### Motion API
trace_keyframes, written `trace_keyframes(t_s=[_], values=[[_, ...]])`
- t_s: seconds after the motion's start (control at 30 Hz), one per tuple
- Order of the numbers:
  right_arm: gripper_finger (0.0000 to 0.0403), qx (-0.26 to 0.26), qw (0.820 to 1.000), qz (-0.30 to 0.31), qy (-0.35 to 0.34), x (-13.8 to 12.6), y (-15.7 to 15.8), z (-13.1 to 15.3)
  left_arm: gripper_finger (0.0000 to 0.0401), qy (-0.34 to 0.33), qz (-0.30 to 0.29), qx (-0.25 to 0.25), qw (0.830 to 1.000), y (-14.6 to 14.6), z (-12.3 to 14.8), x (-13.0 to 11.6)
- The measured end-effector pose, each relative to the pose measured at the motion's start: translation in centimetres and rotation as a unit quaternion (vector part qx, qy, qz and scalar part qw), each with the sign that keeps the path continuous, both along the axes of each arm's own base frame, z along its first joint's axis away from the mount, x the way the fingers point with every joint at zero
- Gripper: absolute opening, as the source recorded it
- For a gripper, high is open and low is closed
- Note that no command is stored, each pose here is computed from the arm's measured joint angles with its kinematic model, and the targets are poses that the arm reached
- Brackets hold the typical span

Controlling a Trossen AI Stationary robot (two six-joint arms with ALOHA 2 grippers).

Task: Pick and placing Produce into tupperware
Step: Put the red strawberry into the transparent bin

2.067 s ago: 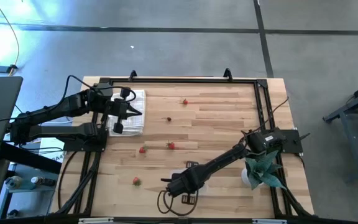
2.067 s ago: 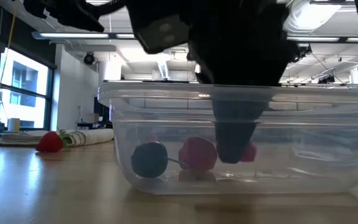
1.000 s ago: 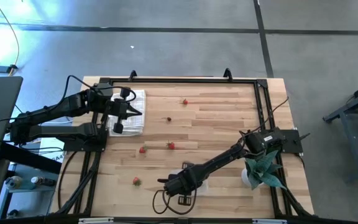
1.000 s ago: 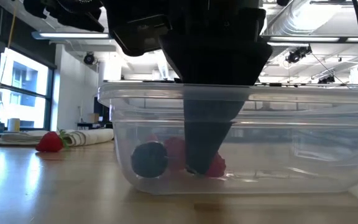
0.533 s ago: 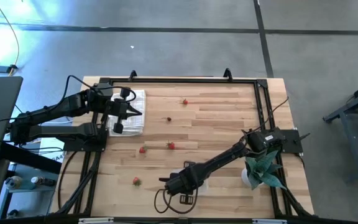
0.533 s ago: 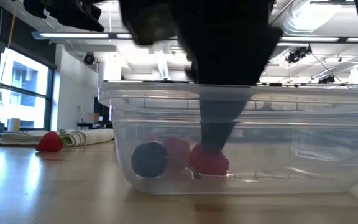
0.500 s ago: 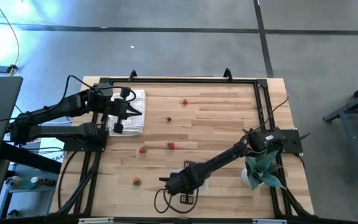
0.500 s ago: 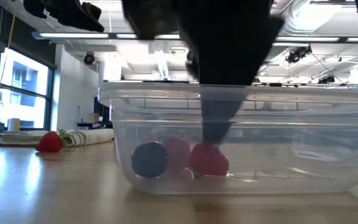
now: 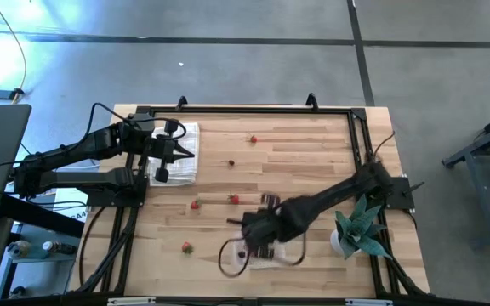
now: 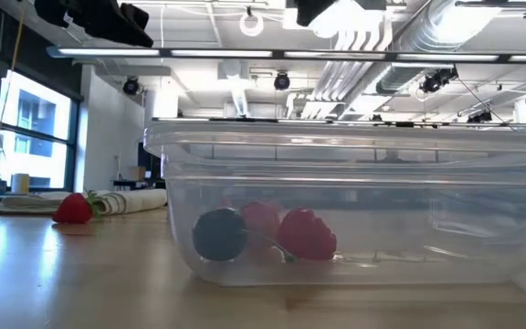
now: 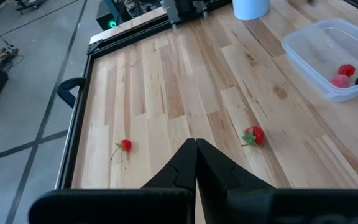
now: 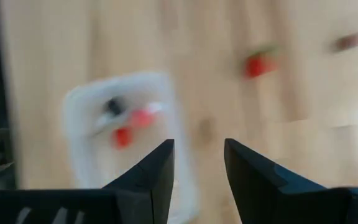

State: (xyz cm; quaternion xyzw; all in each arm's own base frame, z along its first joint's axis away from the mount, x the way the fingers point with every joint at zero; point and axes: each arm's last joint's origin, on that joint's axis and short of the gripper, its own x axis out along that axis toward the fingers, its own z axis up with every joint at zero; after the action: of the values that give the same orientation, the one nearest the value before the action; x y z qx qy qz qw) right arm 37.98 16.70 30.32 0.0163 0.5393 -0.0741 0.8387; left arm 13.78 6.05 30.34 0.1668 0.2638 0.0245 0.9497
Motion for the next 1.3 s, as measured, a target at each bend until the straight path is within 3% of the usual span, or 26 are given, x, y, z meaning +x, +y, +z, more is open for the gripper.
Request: trace_keyframes(t_s=[0.1,0.23,0.4,0.53,0.77,1.03,1.3], values=[[0.0133,-0.047,0.998,-0.025,-0.042,-1.1,-2.3,2.9,0.0001,0.0,0.0,0.0,1.0,0.0,0.0,0.0],[0.0133,-0.064,0.993,-0.061,-0.08,-1.8,-6.4,5.9,0.0001,0.0,0.0,0.0,1.0,0.0,0.0,0.0],[0.0133,-0.08,0.986,-0.12,-0.086,-1.5,-12.7,7.2,0.0001,0.0,0.0,0.0,1.0,0.0,0.0,0.0],[0.0133,-0.057,0.982,-0.167,-0.072,-1.0,-18.5,6.9,0.0001,0.0,0.0,0.0,1.0,0.0,0.0,0.0],[0.0133,0.008,0.962,-0.245,-0.12,-0.2,-28.5,6.0,0.0001,0.0,0.0,0.0,1.0,0.0,0.0,0.0],[0.0133,0.142,0.932,-0.326,-0.072,1.0,-36.0,-0.3,0.0001,0.0,0.0,0.0,1.0,0.0,0.0,0.0],[0.0134,0.199,0.922,-0.332,0.008,3.4,-37.8,-8.2,0.0001,0.0,0.0,0.0,1.0,0.0,0.0,0.0]])
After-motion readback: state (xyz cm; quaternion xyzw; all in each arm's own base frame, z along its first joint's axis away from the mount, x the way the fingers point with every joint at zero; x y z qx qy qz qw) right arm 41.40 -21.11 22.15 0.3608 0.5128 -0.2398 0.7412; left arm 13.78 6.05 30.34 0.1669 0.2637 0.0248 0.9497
